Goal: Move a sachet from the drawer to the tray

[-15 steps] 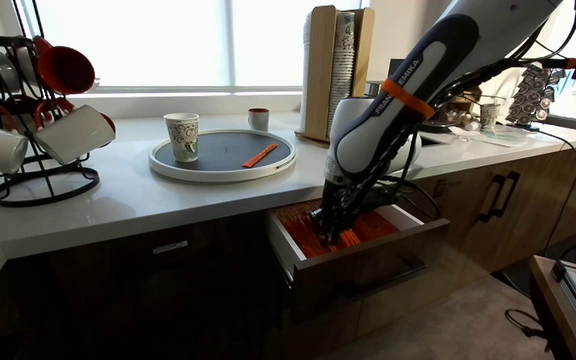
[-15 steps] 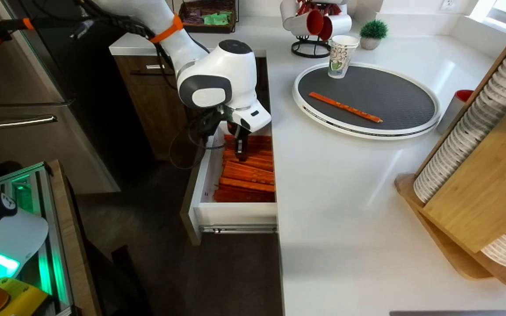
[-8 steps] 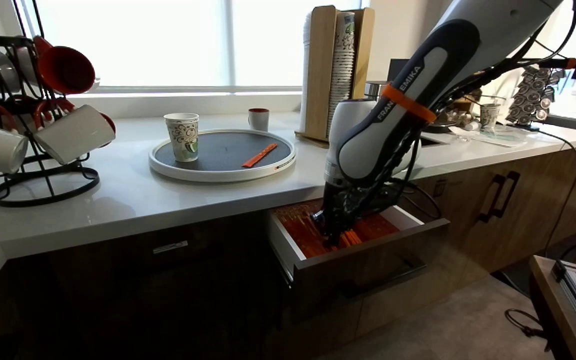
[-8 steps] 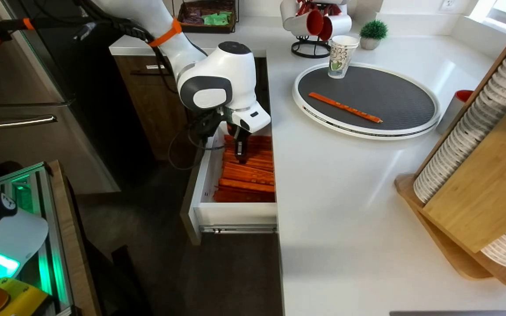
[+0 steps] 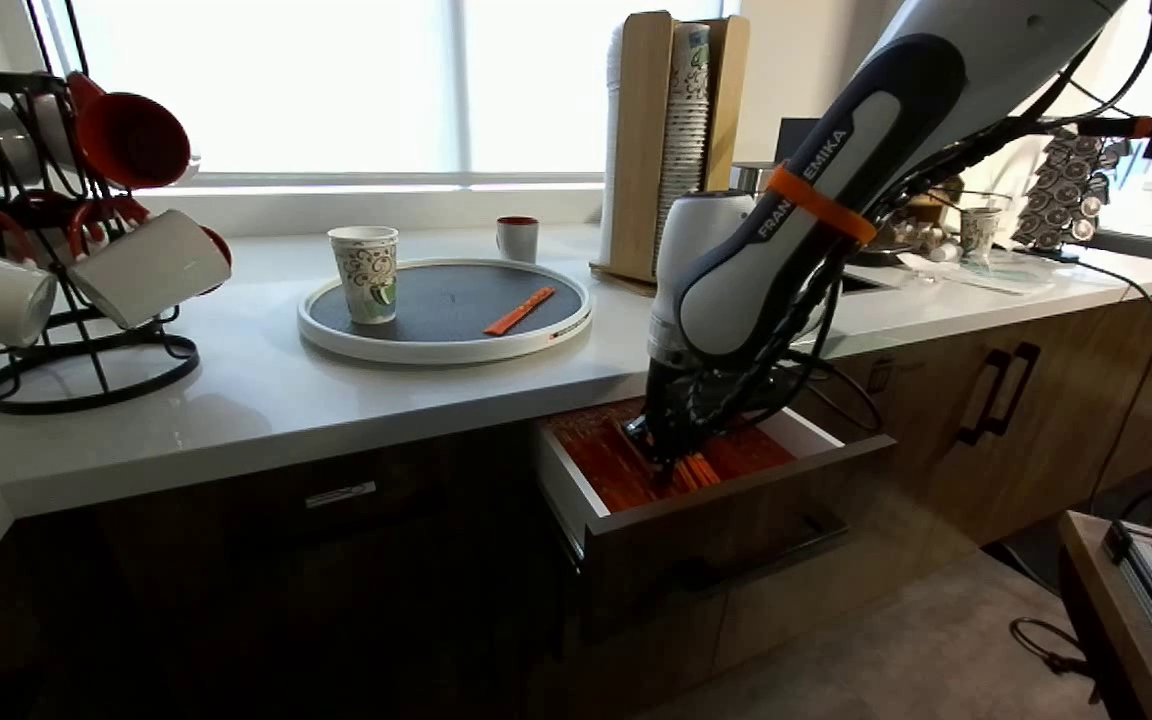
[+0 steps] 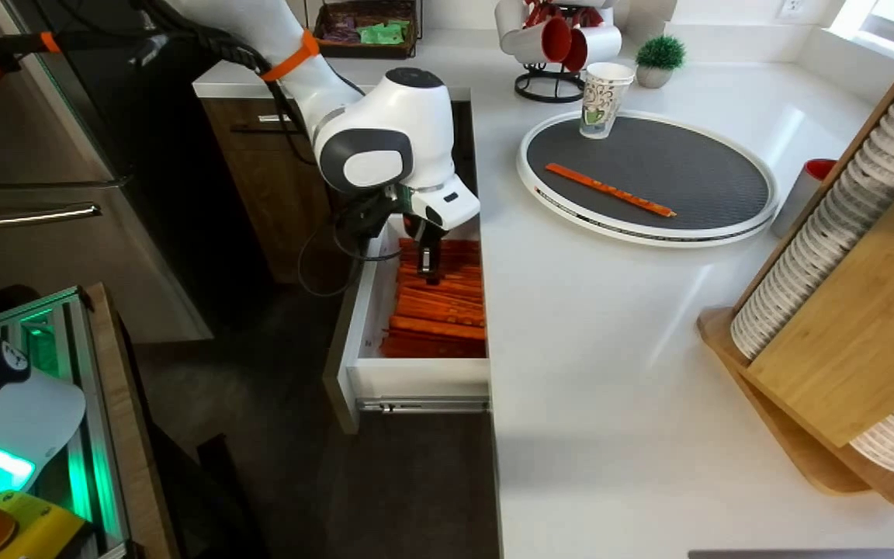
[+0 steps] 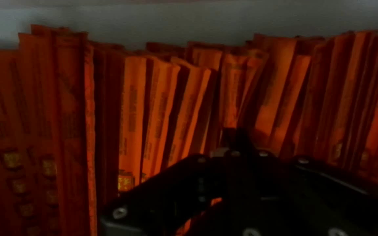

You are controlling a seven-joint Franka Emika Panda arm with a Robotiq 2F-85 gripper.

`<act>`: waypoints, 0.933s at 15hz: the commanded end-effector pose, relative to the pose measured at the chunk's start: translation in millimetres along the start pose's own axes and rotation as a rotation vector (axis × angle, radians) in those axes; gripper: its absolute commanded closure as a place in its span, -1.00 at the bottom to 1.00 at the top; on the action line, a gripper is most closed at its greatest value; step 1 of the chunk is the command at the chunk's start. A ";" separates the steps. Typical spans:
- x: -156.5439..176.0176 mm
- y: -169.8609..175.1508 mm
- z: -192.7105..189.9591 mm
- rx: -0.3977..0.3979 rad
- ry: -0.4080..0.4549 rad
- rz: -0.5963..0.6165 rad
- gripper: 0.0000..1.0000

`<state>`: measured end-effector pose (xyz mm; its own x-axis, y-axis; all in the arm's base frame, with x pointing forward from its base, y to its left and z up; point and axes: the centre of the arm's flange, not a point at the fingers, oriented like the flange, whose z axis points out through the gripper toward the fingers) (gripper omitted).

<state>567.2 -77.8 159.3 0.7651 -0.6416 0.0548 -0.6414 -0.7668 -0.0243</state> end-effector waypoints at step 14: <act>-13.1 -11.1 -56.6 -0.064 -0.211 0.083 0.99</act>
<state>558.7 -55.8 219.2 0.7227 -0.6795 -0.1265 -0.6821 -0.7307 0.0284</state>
